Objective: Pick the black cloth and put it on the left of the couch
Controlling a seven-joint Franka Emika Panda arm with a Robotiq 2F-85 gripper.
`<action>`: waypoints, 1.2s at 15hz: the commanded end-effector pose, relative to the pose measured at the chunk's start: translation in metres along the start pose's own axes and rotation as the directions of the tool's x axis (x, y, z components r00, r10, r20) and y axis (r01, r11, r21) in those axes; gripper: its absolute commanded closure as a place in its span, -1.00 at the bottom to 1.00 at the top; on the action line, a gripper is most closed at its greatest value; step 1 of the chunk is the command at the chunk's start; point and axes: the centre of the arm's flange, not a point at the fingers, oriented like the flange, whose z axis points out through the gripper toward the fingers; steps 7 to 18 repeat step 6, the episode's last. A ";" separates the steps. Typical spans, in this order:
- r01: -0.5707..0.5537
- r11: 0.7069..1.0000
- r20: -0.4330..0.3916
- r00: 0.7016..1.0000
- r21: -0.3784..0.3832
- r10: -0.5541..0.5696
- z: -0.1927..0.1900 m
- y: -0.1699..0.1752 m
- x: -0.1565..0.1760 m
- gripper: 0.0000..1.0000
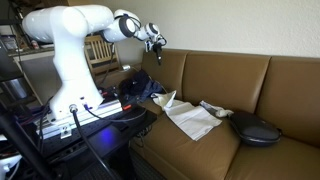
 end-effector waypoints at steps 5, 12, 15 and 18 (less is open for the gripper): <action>0.109 0.994 0.168 0.980 0.013 -0.110 -0.034 0.122 0.078 -1.00; 0.128 0.991 0.183 0.974 0.036 -0.132 -0.040 0.144 0.092 -1.00; 0.128 0.991 0.183 0.974 0.036 -0.132 -0.040 0.144 0.092 -1.00; 0.128 0.991 0.183 0.974 0.036 -0.132 -0.040 0.144 0.092 -1.00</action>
